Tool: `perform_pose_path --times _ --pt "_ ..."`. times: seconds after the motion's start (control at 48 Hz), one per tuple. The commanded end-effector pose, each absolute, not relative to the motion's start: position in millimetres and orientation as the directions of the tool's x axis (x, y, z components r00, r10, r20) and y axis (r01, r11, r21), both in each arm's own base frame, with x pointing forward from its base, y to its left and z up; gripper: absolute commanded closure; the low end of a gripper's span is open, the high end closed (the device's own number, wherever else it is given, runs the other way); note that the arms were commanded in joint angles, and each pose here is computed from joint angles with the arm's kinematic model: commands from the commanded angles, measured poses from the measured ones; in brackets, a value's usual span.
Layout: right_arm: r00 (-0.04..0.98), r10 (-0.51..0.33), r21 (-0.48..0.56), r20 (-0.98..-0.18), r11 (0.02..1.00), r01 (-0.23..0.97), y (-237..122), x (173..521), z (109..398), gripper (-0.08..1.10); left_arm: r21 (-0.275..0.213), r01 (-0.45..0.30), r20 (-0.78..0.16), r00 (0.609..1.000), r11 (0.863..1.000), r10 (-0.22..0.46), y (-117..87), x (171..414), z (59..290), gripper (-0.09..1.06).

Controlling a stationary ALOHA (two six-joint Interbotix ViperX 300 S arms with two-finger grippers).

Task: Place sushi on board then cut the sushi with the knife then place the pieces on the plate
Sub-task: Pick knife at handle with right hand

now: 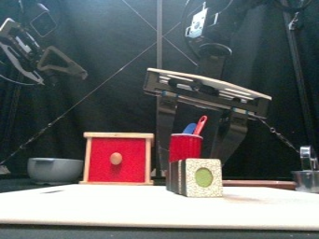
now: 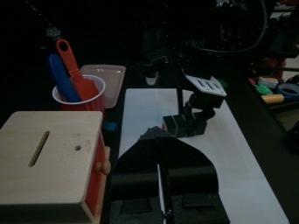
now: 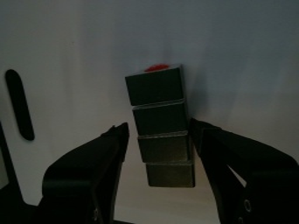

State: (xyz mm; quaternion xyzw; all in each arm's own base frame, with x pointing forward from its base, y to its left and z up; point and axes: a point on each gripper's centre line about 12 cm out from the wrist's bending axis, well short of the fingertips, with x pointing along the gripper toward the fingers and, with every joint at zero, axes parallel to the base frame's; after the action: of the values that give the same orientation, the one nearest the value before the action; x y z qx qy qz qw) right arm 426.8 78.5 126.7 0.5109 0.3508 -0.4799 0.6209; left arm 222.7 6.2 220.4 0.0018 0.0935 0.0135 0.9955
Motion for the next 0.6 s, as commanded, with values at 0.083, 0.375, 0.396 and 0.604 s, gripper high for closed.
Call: perform_pose_path --times 0.083,0.375,0.396,0.604 --pt "0.352 -0.228 0.358 -0.908 0.017 0.934 76 429 153 0.13 0.007 -0.026 -0.169 0.985 1.000 0.027 6 225 226 0.99" --pt "0.409 -0.272 0.401 -0.871 0.086 0.912 65 419 182 0.13 0.006 -0.026 -0.169 0.985 1.000 0.027 6 225 226 0.99" --pt "0.418 -0.276 0.406 -0.866 0.099 0.908 62 417 185 0.13 0.006 -0.025 -0.169 0.985 1.000 0.025 6 225 226 0.99" --pt "0.496 -0.261 0.439 -0.828 0.250 0.863 51 410 202 0.13 0.003 -0.027 -0.169 0.985 1.000 0.027 6 225 226 0.99"
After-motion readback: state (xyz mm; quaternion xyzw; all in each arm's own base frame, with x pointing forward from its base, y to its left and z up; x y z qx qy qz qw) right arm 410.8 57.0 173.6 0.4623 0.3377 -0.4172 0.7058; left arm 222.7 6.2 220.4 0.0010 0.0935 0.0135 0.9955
